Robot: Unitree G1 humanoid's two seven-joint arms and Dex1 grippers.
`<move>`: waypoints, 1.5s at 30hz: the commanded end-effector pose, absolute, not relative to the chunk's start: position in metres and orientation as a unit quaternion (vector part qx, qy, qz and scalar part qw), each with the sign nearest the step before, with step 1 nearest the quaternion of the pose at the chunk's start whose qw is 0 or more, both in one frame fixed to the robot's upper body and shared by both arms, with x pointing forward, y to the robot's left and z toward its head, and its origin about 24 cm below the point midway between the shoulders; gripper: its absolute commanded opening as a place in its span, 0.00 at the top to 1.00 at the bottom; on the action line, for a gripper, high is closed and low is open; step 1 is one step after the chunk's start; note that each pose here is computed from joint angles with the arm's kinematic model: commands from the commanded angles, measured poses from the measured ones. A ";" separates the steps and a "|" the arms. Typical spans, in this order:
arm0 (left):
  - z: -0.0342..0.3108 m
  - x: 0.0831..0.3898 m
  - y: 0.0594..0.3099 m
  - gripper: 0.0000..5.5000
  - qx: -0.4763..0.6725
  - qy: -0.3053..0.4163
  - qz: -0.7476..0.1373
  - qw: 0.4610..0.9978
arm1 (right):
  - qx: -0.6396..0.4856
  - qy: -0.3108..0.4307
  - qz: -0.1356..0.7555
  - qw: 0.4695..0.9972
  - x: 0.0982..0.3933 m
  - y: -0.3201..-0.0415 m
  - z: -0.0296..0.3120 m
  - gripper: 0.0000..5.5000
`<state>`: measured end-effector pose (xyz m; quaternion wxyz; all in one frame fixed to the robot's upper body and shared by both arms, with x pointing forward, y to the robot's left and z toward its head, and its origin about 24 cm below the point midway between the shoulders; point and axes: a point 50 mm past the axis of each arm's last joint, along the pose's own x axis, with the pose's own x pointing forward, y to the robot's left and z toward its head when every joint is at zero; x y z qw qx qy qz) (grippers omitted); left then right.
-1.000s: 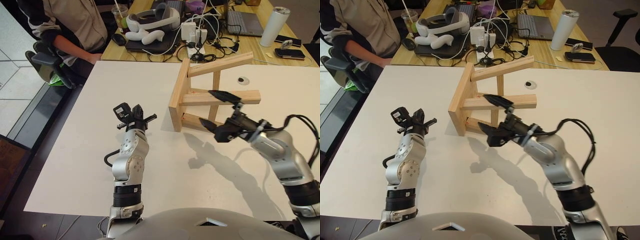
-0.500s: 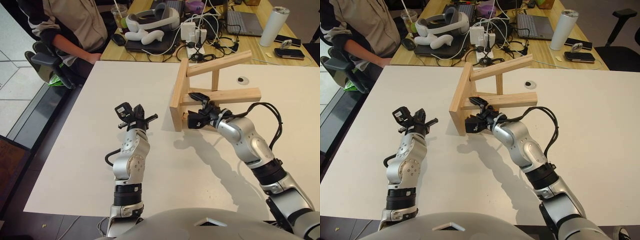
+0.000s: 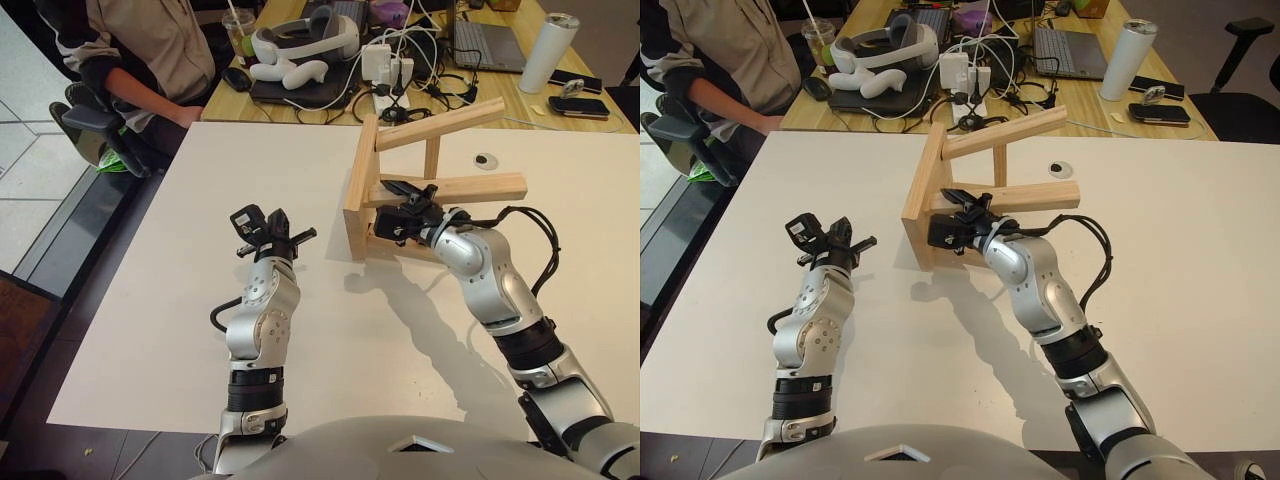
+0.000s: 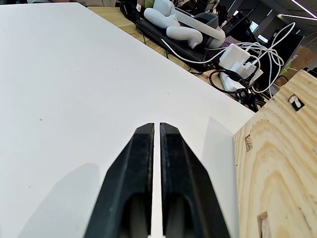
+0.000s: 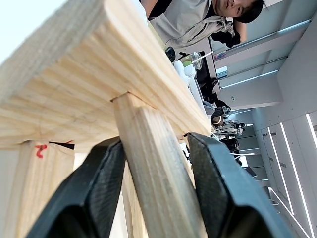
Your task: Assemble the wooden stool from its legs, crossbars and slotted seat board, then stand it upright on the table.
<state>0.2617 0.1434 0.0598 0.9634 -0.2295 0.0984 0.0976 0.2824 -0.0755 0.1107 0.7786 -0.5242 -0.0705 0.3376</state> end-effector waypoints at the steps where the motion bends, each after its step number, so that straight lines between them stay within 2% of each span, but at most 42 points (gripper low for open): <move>1: 0.065 0.263 0.126 0.97 -0.264 0.097 0.089 0.955 | -0.473 -0.090 0.333 0.811 0.282 -0.072 0.120 0.64; 9: 0.069 0.262 0.131 0.97 -0.262 0.084 0.104 0.956 | -0.377 -0.097 0.299 0.871 0.289 -0.072 0.132 0.64; 17: 0.082 0.260 0.138 0.97 -0.243 0.061 0.097 0.963 | -0.245 -0.041 0.264 0.932 0.291 -0.080 0.132 0.64; 45: 0.116 0.271 0.151 0.97 -0.203 -0.008 0.113 0.973 | -0.062 0.054 0.176 0.981 0.291 -0.097 0.126 0.64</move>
